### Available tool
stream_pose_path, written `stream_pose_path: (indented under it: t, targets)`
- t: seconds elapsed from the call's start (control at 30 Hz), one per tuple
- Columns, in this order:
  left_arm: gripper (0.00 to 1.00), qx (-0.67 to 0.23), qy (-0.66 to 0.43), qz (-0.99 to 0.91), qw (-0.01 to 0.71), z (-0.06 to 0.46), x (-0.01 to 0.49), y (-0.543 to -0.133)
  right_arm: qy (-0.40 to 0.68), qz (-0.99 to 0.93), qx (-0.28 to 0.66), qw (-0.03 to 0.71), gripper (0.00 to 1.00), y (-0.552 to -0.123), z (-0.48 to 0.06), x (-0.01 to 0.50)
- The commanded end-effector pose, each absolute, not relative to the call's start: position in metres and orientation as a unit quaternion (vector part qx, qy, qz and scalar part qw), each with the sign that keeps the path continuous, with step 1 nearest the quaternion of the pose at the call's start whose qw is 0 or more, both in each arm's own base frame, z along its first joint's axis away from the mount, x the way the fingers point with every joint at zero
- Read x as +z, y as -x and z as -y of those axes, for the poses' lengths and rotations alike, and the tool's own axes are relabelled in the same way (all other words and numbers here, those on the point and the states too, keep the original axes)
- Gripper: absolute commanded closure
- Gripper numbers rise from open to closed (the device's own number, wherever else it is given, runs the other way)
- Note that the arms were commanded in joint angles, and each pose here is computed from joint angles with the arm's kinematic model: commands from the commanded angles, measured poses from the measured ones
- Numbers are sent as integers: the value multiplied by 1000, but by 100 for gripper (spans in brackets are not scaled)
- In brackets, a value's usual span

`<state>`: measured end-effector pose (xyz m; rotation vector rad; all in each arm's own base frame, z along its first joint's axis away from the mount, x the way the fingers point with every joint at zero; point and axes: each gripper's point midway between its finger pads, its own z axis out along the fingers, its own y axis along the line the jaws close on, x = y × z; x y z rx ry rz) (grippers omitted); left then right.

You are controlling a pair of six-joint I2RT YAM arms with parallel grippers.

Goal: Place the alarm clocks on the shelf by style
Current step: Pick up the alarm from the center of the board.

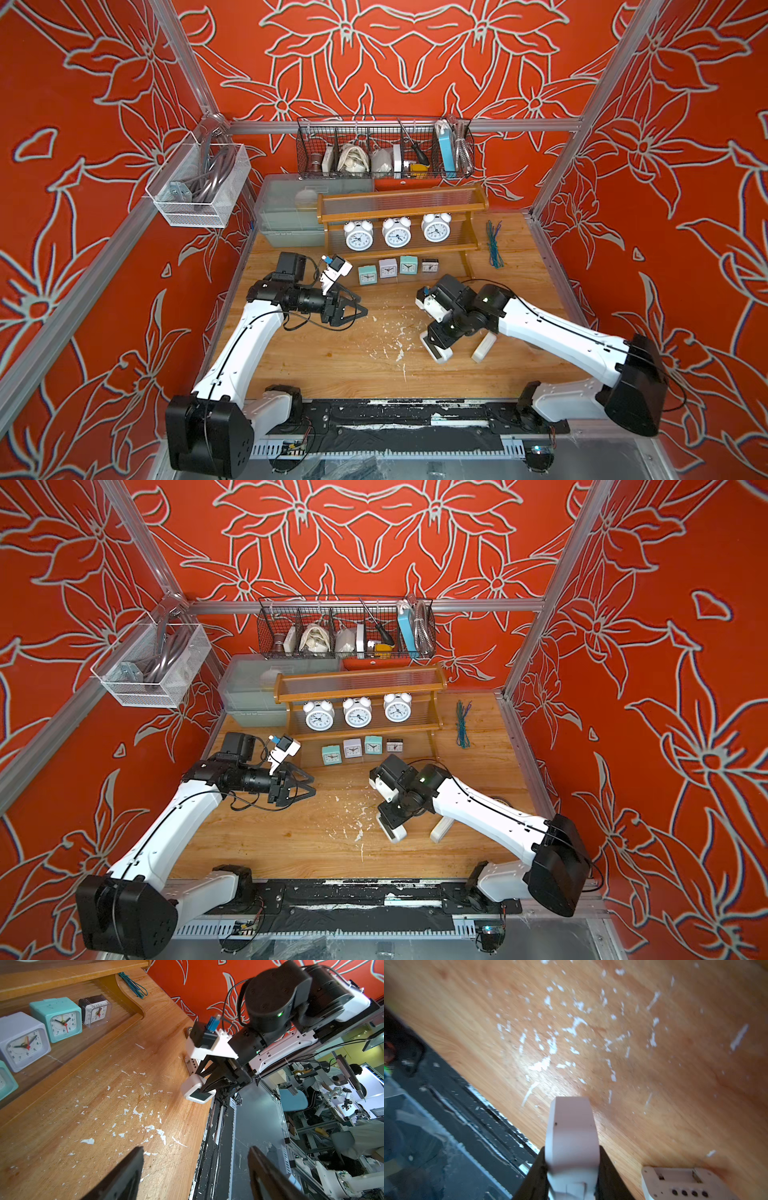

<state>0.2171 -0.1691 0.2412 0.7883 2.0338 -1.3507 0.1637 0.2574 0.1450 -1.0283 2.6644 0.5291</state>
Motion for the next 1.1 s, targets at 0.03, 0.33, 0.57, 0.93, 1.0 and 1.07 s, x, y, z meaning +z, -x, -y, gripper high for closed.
stream_pose_path:
  t: [0.03, 0.33, 0.57, 0.93, 1.0, 1.07]
  targets:
    - [20, -517, -294, -751, 287, 170, 252, -211, 406, -853, 290, 151, 72, -156, -299, 193]
    - [21, -519, -332, -741, 267, 183, 249, -194, 453, -754, 439, 183, 72, -147, -343, 256]
    - [24, -518, -368, -731, 247, 194, 241, -180, 463, -707, 514, 148, 73, -140, -356, 271]
    - [33, -526, -391, -723, 217, 204, 236, -169, 480, -683, 538, 123, 73, -138, -366, 266]
    - [38, -527, -392, -723, 214, 204, 236, -168, 478, -687, 535, 117, 73, -140, -368, 261]
    - [42, -528, -394, -721, 215, 205, 236, -167, 479, -688, 532, 115, 73, -142, -370, 257]
